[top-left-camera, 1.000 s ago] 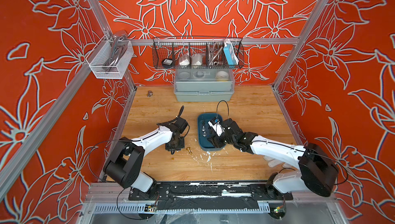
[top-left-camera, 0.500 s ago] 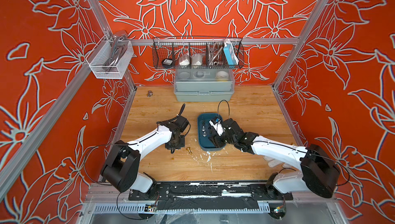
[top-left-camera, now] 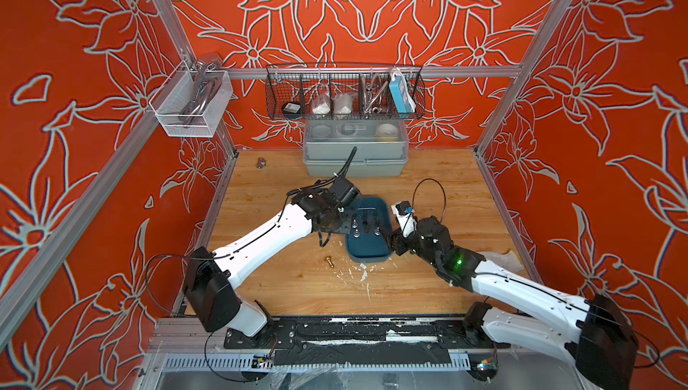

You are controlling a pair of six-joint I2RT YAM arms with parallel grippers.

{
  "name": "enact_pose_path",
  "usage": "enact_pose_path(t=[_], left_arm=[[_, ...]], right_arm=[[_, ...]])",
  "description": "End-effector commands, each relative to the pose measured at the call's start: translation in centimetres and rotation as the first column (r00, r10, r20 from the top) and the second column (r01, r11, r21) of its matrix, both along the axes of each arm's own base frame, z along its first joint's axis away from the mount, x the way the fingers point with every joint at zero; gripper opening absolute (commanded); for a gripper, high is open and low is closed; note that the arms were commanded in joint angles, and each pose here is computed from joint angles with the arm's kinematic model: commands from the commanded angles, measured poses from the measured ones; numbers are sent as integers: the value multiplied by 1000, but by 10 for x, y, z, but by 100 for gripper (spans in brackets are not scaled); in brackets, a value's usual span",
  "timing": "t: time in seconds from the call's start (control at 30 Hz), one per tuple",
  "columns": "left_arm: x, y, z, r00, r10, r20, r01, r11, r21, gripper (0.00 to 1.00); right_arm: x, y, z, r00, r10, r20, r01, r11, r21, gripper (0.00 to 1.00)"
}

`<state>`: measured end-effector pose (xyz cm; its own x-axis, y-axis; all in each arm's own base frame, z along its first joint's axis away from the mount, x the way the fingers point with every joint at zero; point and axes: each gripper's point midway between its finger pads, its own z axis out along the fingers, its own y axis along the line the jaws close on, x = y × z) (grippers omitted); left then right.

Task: Put the chess pieces into the storage box
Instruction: Place the chess piece in the storage box.

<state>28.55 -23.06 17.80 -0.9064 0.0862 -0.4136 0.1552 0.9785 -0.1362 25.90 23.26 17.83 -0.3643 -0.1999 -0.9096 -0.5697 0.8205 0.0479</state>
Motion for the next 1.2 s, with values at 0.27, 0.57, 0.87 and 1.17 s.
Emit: enact_pose_path(t=[0.27, 0.57, 0.87, 1.17], left_arm=[[7, -44, -74, 991, -82, -108, 88, 994, 58, 13], [10, -51, -103, 988, -88, -125, 99, 992, 84, 13], [7, -49, -125, 982, -80, -170, 101, 988, 119, 14], [7, -44, -138, 982, -70, -174, 97, 984, 148, 16]], right_arm=[[5, -20, 11, 994, -90, 65, 87, 995, 49, 74], [7, -19, 6, 994, -92, 55, 90, 995, 38, 74], [8, -23, 4, 992, -114, 58, 112, 993, 34, 74], [7, -31, 9, 986, -146, 80, 142, 988, 56, 74]])
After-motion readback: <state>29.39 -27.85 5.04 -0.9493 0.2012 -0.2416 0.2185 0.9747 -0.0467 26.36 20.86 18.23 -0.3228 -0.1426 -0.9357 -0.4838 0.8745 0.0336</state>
